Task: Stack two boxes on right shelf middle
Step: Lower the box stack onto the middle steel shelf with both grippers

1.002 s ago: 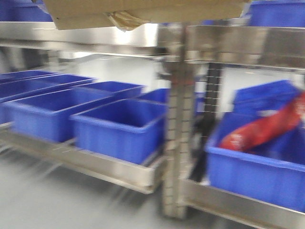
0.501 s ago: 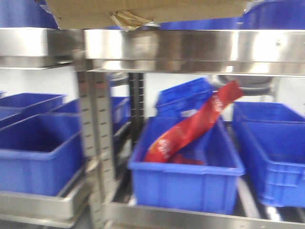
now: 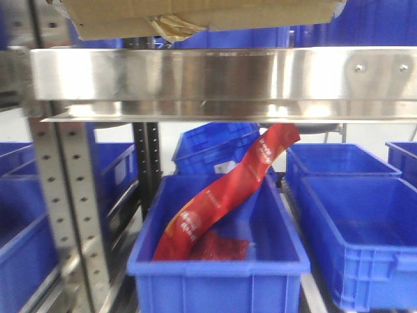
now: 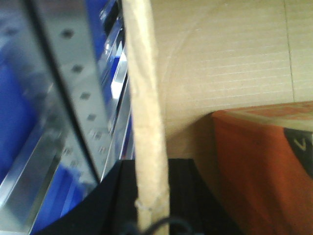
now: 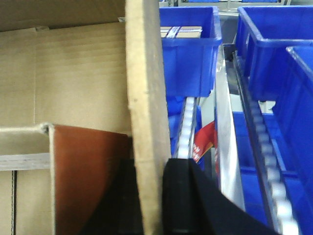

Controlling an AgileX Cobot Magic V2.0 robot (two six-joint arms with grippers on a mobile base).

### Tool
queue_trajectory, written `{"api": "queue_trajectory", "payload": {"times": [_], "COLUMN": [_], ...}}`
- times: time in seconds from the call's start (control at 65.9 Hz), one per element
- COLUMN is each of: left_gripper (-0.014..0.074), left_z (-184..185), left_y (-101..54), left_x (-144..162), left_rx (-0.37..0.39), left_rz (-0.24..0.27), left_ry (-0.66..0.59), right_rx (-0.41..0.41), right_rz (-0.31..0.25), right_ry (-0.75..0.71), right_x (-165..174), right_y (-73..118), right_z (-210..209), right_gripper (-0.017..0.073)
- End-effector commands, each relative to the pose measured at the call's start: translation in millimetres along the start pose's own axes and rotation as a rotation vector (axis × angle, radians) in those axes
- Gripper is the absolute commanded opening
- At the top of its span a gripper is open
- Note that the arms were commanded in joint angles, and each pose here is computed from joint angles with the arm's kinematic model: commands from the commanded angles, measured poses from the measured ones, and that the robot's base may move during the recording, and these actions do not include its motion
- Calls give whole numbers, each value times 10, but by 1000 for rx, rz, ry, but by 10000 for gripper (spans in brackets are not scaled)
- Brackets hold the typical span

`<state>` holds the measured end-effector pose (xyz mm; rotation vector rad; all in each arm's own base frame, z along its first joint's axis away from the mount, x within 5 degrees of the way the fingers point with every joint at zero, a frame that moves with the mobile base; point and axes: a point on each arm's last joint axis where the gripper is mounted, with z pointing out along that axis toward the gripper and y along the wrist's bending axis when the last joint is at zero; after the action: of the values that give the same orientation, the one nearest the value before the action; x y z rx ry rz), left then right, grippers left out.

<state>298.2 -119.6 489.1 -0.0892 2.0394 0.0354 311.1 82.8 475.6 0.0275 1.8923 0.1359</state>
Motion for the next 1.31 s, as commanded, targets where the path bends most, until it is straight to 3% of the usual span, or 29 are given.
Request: {"api": "queue_trajectory", "payload": {"times": [0.0,1.048,1.29], "left_gripper": [-111,-111,-111], "left_z": [-70,-71,-83], "left_y": [32,23,-9], "left_x": [-61,-74,-179], "left_rx": [9,19,53], "left_rz": [-6,-6,23], "left_ry": [-39,-53,-170], "right_rx": [-44,-47,69], "right_rz": [5,5,23], "right_ry": [-115,-120,147], "right_x": [-153,-156,108], "right_y": [25,28,-61], "right_z": [-103,-101,-28], "right_gripper": [-161,-161,-161]}}
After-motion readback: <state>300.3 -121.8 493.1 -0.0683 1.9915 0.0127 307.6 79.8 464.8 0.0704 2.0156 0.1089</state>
